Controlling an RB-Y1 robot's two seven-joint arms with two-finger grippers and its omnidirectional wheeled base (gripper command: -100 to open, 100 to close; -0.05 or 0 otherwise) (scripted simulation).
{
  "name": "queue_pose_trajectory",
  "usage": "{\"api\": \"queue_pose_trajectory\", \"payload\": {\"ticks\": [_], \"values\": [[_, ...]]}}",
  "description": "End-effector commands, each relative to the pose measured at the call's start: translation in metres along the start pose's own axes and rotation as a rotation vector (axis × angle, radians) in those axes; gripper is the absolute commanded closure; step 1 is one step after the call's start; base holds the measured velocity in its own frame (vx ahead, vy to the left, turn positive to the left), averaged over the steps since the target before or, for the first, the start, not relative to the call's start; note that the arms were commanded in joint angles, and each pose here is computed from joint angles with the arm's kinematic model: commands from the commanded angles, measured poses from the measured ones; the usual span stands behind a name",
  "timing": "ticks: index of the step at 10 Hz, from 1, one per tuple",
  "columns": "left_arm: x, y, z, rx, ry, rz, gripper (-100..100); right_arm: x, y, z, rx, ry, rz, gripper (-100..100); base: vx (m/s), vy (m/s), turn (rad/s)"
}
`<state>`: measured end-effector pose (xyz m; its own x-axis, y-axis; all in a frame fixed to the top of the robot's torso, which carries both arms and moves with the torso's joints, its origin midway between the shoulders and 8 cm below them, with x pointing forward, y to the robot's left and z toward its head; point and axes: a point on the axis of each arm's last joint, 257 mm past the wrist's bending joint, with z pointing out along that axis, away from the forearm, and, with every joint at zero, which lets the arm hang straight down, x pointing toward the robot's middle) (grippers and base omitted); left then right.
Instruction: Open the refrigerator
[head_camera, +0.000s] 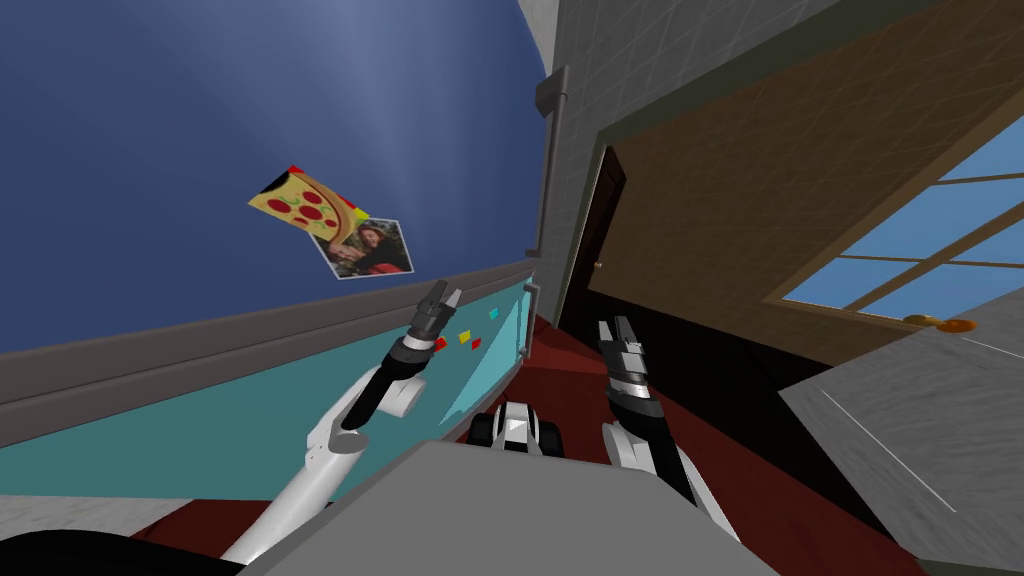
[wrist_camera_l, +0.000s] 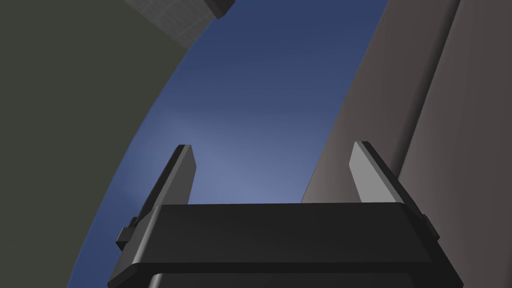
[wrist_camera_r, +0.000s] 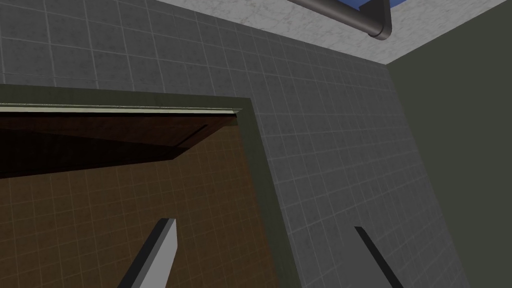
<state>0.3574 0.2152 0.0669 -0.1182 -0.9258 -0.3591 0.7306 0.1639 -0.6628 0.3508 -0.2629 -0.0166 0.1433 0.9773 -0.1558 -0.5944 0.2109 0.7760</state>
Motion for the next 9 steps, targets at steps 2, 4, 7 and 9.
{"api": "queue_pose_trajectory", "payload": {"ticks": [2,4,7,9], "values": [[0.003,0.015,0.003,-0.050,0.063,-0.009,-100,0.000,0.000,0.000,0.000,0.000,0.000,0,0.021,-0.032,-0.027],[0.005,0.023,0.005,-0.079,0.100,-0.013,-100,0.000,0.000,0.000,0.000,0.000,0.000,0,0.020,-0.031,-0.027],[0.005,0.040,0.009,-0.139,0.157,-0.021,-100,0.000,0.000,0.000,0.000,0.000,0.000,0,0.028,-0.036,-0.033],[0.004,0.049,0.011,-0.172,0.188,-0.018,-100,0.000,0.000,0.000,0.000,0.000,0.000,0,0.017,-0.039,-0.016]]}}
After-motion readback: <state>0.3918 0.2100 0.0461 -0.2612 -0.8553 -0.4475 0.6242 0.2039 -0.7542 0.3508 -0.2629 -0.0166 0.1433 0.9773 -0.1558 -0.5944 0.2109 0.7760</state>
